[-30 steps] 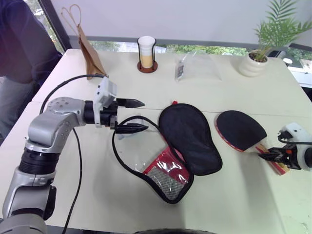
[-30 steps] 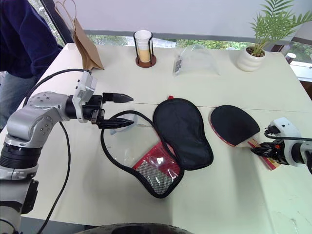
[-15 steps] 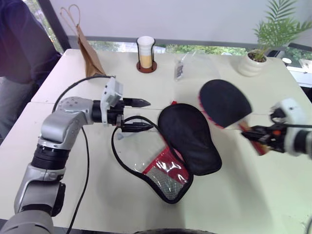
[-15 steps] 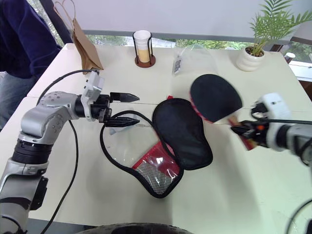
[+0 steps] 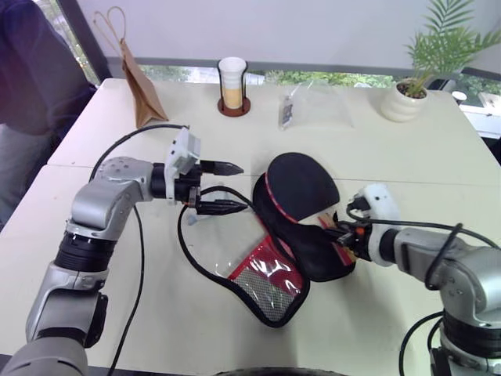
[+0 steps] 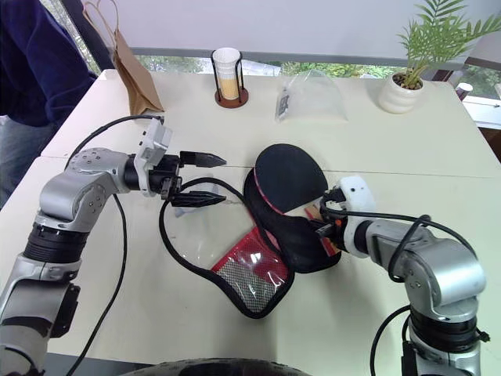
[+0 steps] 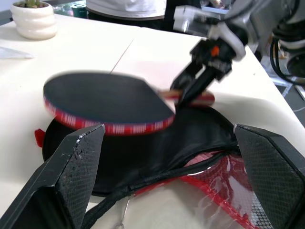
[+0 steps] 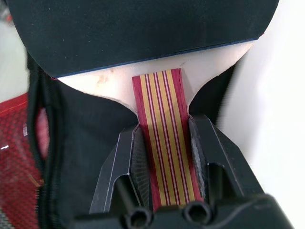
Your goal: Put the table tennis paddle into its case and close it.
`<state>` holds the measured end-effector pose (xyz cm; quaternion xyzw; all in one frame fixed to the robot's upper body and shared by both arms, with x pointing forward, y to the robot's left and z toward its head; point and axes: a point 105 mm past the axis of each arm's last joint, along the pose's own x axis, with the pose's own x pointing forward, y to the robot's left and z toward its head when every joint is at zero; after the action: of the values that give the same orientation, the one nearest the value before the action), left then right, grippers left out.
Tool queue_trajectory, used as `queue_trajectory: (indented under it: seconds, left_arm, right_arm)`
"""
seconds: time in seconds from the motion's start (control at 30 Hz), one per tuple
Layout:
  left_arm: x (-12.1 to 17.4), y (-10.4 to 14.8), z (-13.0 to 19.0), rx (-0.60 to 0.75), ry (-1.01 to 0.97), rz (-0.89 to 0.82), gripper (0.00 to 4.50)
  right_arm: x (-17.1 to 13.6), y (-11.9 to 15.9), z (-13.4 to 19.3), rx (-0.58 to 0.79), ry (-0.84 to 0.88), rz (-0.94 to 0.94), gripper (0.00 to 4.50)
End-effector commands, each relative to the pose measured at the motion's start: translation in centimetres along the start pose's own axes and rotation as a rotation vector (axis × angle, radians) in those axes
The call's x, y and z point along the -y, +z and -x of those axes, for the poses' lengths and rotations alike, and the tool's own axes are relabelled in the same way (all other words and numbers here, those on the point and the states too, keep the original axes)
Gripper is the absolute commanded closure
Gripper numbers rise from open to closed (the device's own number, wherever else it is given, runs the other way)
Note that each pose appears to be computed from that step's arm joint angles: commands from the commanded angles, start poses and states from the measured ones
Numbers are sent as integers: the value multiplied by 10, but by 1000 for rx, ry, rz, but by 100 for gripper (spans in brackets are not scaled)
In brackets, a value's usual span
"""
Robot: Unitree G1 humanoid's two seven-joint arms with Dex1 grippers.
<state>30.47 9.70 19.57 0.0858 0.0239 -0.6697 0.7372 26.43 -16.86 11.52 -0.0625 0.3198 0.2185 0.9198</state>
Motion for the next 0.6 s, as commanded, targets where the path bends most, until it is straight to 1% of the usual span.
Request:
queue_trajectory:
  seconds: [0.03, 0.47, 0.53, 0.57, 0.6]
  left_arm:
    - [2, 9, 3, 24, 11, -44, 0]
    - [7, 7, 2, 24, 41, -43, 0]
    - [7, 8, 2, 24, 44, -43, 0]
    - [7, 8, 2, 23, 46, -43, 0]
    - [7, 8, 2, 23, 48, -44, 0]
  right_arm:
    - [-4, 10, -3, 34, -26, 11, 372]
    - [-8, 2, -7, -22, -14, 40, 372]
    - [-8, 3, -7, -24, -11, 43, 266]
    - [-8, 3, -6, -24, -8, 45, 229]
    - [-9, 4, -6, -23, -3, 49, 177]
